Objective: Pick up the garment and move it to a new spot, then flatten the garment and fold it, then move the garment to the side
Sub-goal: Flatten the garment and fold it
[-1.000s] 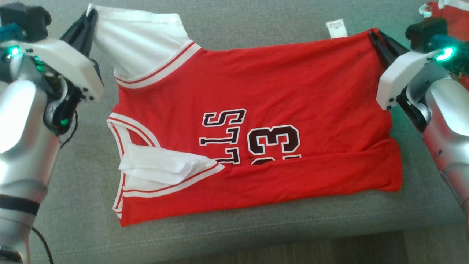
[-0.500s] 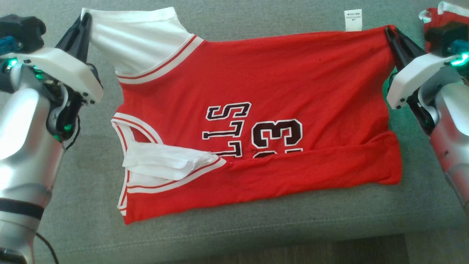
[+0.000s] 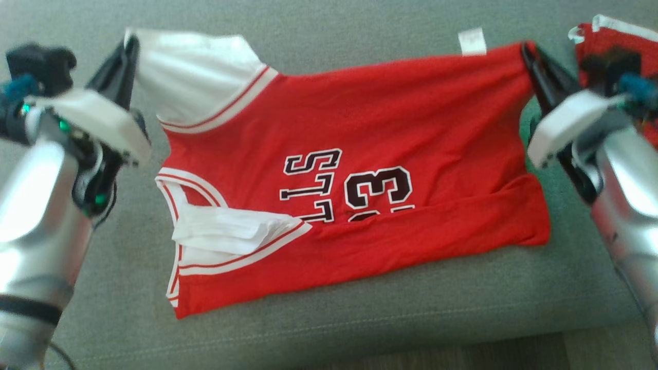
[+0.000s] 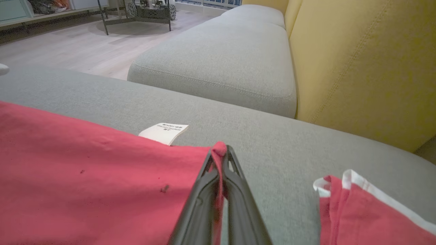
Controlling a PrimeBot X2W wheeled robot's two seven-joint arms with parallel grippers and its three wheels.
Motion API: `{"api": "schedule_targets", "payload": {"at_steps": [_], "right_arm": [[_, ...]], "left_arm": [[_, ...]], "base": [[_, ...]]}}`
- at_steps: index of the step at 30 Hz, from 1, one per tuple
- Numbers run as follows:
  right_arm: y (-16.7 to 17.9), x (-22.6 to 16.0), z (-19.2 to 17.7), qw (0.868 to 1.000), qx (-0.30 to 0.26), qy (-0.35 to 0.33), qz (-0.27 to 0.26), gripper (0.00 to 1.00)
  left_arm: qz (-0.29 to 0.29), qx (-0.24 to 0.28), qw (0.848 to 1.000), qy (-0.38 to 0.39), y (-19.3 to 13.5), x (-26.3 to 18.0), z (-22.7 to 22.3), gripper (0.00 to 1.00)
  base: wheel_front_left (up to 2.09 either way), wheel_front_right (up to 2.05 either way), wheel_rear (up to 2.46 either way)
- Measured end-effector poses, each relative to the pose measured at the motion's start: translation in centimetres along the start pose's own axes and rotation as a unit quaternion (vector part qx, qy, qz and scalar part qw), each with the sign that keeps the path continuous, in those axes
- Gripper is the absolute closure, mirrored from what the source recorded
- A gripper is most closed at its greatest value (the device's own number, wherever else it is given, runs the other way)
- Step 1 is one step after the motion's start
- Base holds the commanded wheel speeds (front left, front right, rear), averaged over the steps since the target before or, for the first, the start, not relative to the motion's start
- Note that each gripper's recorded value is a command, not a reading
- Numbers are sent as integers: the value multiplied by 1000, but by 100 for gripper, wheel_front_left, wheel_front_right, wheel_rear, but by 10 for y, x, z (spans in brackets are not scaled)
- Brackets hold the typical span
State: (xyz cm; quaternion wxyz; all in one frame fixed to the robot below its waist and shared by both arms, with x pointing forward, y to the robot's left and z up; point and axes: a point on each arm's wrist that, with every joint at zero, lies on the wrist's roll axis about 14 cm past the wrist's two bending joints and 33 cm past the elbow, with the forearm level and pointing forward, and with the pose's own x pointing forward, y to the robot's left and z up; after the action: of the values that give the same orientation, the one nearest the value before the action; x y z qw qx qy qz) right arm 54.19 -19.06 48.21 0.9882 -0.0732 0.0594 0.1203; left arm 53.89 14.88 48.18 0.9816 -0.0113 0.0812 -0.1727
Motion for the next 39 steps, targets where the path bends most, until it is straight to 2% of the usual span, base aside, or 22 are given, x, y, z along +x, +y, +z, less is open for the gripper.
{"api": "schedule_targets", "payload": {"at_steps": [9, 22, 30, 35, 39], "right_arm": [[3, -30, -10, 1000, 15, 6, 3, 100], [12, -47, -22, 999, 8, 26, 37, 100], [21, -57, -40, 995, -2, 71, 65, 100], [18, -65, -48, 993, -5, 90, 71, 100], [18, -68, -48, 993, -2, 95, 75, 100]], "left_arm": [[-22, 15, 1000, 15, -8, -34, -10, 100], [-69, 19, 990, 118, -26, -105, -54, 100], [-109, 23, 977, 183, -46, -141, -77, 100], [-129, 20, 963, 237, -54, -161, -95, 100], [-135, 16, 958, 251, -56, -168, -98, 100]], "base": [[0, 0, 0], [0, 0, 0], [0, 0, 0], [0, 0, 0], [0, 0, 0]]}}
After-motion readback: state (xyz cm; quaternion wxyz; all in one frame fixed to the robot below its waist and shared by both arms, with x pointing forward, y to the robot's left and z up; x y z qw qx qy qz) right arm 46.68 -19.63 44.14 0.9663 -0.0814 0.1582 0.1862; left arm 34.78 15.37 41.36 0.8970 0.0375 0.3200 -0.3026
